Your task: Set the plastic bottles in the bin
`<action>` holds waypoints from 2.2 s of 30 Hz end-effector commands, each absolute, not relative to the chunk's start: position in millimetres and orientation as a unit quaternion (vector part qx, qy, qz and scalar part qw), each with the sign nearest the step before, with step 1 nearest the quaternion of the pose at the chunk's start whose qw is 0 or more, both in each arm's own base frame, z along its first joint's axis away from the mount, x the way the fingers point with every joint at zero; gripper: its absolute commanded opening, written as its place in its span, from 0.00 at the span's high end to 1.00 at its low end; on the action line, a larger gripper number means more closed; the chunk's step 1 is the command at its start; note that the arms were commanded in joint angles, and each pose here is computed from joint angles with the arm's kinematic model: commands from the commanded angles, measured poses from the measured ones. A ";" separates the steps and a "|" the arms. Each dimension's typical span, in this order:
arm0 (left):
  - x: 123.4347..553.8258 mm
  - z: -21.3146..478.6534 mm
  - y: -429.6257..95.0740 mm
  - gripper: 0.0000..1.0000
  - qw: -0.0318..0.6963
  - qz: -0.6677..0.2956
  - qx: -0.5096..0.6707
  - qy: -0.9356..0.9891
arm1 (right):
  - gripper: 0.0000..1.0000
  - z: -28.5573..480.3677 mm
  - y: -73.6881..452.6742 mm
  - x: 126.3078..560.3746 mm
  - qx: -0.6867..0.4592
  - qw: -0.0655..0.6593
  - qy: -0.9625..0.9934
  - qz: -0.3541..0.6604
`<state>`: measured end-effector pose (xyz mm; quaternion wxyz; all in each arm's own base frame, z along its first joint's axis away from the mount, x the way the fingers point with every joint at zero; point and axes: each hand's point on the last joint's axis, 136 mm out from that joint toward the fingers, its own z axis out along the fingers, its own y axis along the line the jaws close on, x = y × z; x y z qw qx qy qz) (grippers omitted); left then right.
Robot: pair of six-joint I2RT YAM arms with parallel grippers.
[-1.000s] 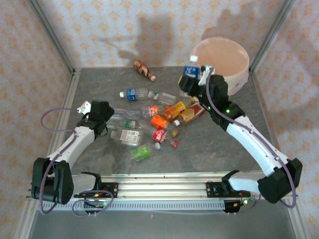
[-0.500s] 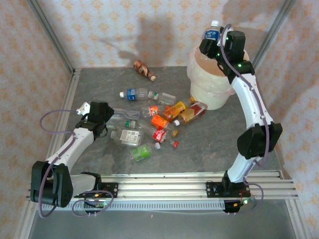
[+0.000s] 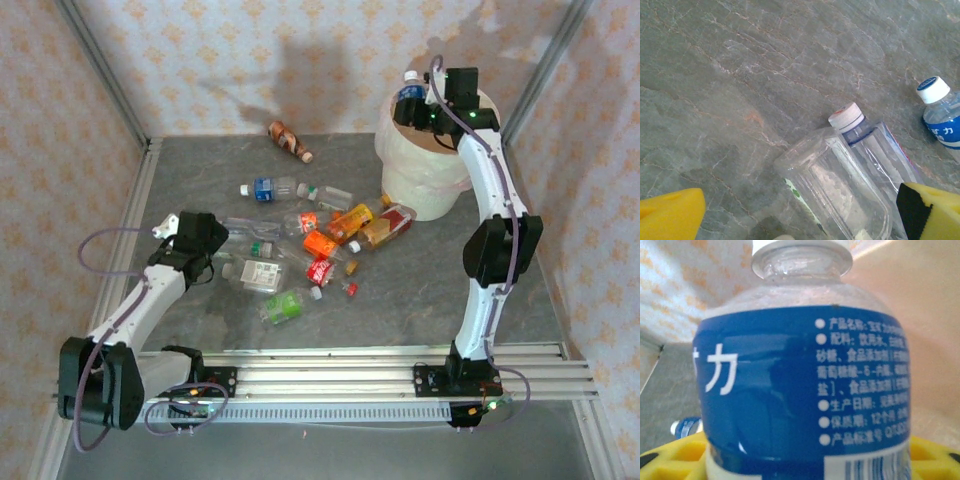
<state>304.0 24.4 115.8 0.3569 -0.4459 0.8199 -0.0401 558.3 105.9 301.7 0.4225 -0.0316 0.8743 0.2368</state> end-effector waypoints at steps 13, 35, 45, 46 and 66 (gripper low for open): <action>305.2 104.7 2.1 0.00 0.355 -0.119 -0.454 0.808 | 0.18 319.0 106.0 562.3 0.025 0.393 0.833 0.388; 295.5 82.2 -7.4 0.00 0.254 -0.120 -0.568 0.773 | 0.01 412.0 66.7 477.2 0.076 0.530 0.789 0.301; 306.2 95.1 10.5 0.00 0.254 -0.043 -0.550 0.794 | 0.01 426.9 114.4 368.5 -0.107 0.599 0.743 0.278; 309.9 94.7 13.9 0.00 0.261 -0.039 -0.554 0.790 | 0.01 426.0 120.6 359.2 -0.123 0.600 0.740 0.277; 362.1 61.1 19.7 0.13 0.250 -0.058 -0.597 0.760 | 0.01 400.5 134.3 307.6 -0.170 0.589 0.741 0.275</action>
